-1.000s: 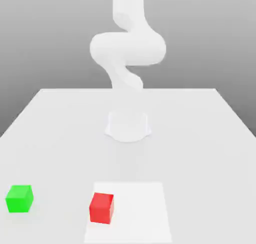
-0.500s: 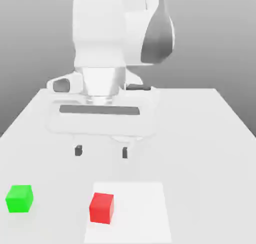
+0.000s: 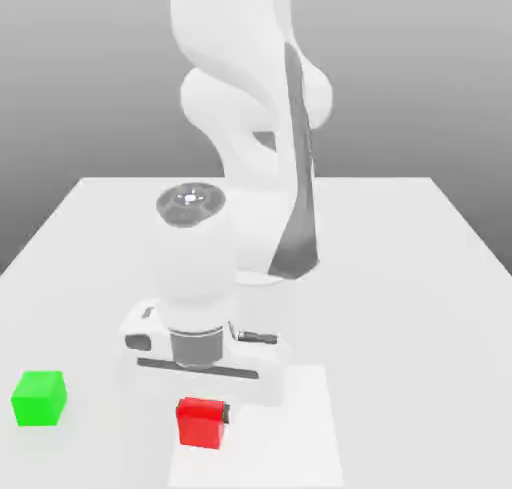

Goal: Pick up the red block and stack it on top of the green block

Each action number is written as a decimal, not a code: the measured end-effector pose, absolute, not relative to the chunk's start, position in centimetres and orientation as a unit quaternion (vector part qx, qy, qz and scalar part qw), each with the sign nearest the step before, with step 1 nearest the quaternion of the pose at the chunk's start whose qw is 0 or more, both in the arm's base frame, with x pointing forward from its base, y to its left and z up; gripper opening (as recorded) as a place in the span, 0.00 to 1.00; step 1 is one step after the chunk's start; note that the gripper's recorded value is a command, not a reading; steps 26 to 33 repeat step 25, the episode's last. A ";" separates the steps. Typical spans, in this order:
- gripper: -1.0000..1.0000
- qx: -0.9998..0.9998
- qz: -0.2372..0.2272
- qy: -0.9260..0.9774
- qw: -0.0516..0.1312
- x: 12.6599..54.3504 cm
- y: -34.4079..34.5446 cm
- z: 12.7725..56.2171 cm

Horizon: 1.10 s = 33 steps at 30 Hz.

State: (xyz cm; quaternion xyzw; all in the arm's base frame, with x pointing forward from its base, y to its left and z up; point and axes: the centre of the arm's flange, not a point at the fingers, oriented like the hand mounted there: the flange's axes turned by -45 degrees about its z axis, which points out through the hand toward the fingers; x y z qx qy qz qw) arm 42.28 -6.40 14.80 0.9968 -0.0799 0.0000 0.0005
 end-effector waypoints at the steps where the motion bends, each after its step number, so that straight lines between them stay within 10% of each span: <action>1: 0.00 0.997 0.000 -0.080 0.001 42.2 -6.4 14.4; 8: 0.00 0.996 0.000 -0.091 0.000 42.3 -7.4 20.5; 16: 0.00 0.951 0.000 -0.308 0.000 38.4 -26.9 24.2; 21: 0.00 0.944 0.000 -0.329 0.000 37.7 -28.8 19.4; 22: 1.00 0.944 0.000 -0.329 0.000 37.6 -28.9 18.6; 33: 1.00 0.944 0.000 -0.329 0.000 37.6 -28.9 18.6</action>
